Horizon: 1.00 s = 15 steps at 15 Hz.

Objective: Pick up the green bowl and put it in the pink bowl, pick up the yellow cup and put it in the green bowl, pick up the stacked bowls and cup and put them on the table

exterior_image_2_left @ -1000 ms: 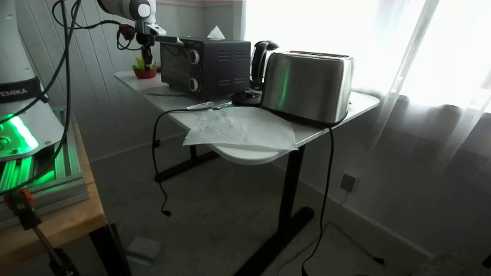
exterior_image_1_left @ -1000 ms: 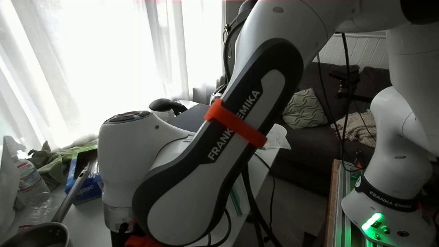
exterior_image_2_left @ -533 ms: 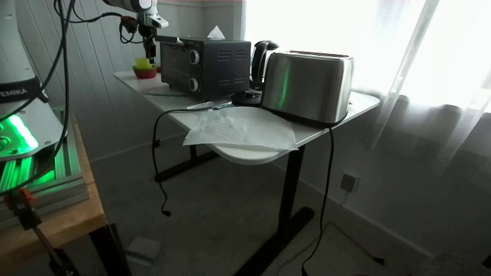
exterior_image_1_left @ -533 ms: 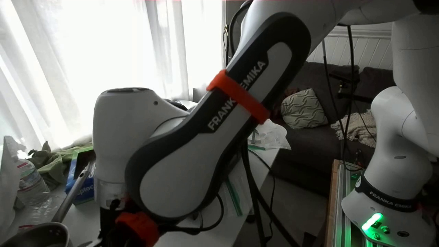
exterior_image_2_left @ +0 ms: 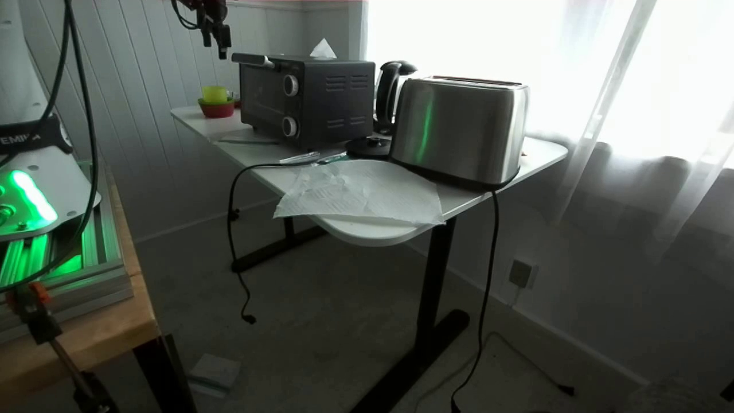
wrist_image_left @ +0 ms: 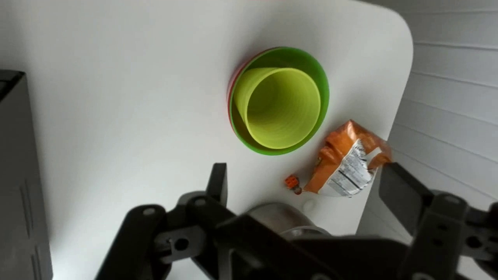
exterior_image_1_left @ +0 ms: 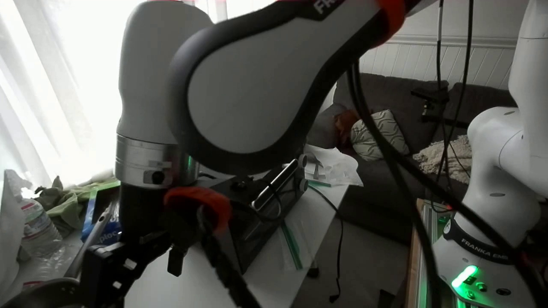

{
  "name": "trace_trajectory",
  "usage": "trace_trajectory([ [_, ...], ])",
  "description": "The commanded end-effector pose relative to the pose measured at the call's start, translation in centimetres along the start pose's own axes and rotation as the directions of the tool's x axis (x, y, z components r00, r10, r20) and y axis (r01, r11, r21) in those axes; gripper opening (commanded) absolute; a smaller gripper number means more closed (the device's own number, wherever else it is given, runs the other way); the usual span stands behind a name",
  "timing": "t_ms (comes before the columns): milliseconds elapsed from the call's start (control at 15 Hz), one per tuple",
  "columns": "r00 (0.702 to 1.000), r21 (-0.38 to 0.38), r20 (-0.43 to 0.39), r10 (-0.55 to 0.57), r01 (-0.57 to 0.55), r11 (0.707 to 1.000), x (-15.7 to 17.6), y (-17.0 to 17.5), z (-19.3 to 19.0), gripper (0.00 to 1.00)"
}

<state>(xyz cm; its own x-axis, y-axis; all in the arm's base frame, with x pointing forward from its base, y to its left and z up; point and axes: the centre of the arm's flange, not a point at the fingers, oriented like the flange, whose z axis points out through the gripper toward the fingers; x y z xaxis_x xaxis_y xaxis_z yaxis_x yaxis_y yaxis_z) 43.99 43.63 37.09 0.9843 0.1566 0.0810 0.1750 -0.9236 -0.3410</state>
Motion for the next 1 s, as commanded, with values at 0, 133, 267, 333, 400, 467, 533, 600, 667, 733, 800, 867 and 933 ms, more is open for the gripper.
trace_trajectory([
  [0,0.984,0.033,0.068,-0.164,0.162,0.986,-3.1,0.8,-3.7,1.0],
  [133,0.971,0.048,0.083,-0.223,0.22,0.974,-4.0,0.7,-4.7,1.0],
  [267,0.964,0.054,0.076,-0.256,0.252,0.966,-4.7,0.9,-5.8,1.0],
  [333,0.962,0.057,0.064,-0.267,0.263,0.963,-5.1,1.1,-6.4,1.0],
  [400,0.961,0.059,0.046,-0.274,0.271,0.961,-5.5,1.3,-7.0,1.0],
  [467,0.959,0.06,0.035,-0.283,0.28,0.958,-5.9,1.5,-7.5,1.0],
  [533,0.958,0.062,0.016,-0.286,0.284,0.957,-6.6,1.7,-8.4,1.0],
  [600,0.958,0.06,0.002,-0.286,0.285,0.957,-7.2,1.9,-9.3,1.0],
  [667,0.961,0.051,0.034,-0.275,0.273,0.961,-4.4,0.4,-6.9,1.0],
  [733,0.96,0.048,0.026,-0.278,0.277,0.96,-4.7,0.4,-7.4,1.0],
  [800,0.96,0.048,0.024,-0.279,0.277,0.96,-4.7,0.4,-7.5,1.0],
  [867,0.96,0.048,0.027,-0.278,0.276,0.96,-4.7,0.4,-7.4,1.0],
  [933,0.961,0.049,0.032,-0.276,0.274,0.961,-4.6,0.5,-7.1,1.0],
])
